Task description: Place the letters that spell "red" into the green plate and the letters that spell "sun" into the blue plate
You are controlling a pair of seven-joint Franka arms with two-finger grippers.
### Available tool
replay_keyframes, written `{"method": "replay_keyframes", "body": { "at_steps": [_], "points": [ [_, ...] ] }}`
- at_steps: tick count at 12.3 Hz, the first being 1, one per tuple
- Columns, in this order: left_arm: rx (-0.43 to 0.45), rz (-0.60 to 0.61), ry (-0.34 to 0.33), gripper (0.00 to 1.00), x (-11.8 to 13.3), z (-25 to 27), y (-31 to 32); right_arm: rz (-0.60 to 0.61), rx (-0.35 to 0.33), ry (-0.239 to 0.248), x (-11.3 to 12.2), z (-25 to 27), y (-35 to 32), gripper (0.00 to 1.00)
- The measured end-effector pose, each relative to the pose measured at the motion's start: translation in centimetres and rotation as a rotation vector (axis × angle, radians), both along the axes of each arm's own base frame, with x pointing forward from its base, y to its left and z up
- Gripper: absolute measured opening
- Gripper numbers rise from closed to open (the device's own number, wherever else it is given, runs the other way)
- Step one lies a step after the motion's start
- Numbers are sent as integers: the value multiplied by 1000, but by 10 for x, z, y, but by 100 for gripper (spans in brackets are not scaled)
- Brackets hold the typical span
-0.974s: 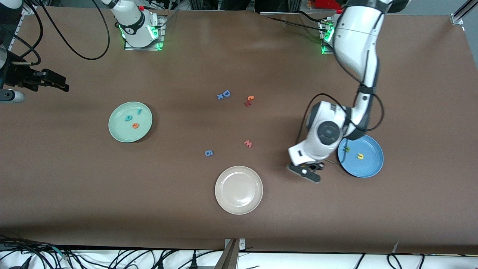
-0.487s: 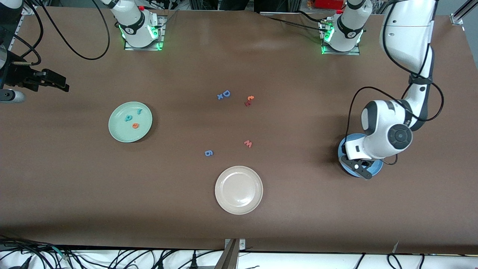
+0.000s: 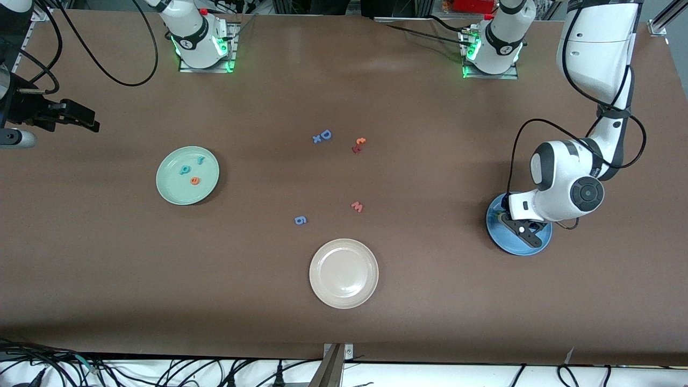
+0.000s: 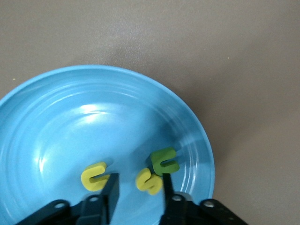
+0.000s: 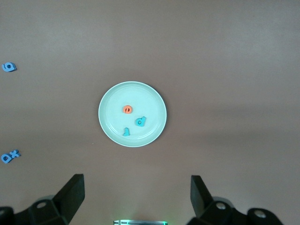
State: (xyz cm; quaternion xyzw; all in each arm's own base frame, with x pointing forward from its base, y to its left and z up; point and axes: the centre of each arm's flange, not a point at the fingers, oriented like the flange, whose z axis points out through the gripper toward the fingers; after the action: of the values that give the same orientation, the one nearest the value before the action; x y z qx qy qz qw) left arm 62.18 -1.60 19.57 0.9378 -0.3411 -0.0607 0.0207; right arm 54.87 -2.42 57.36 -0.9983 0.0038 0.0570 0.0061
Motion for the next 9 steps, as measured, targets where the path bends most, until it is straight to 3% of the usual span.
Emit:
{"method": "replay_keyframes", "body": {
  "at_steps": [2, 4, 5, 9],
  "points": [
    [-9, 6, -38, 72, 6, 21, -2, 0, 0, 0, 0, 0, 0, 100],
    [-35, 60, -60, 95, 10, 75, -6, 0, 0, 0, 0, 0, 0, 100],
    [-51, 98, -64, 100, 8, 109, -9, 1, 0, -1, 0, 0, 0, 100],
    [-92, 259, -107, 100, -17, 227, -23, 1, 0, -1, 0, 0, 0, 100]
  ]
}}
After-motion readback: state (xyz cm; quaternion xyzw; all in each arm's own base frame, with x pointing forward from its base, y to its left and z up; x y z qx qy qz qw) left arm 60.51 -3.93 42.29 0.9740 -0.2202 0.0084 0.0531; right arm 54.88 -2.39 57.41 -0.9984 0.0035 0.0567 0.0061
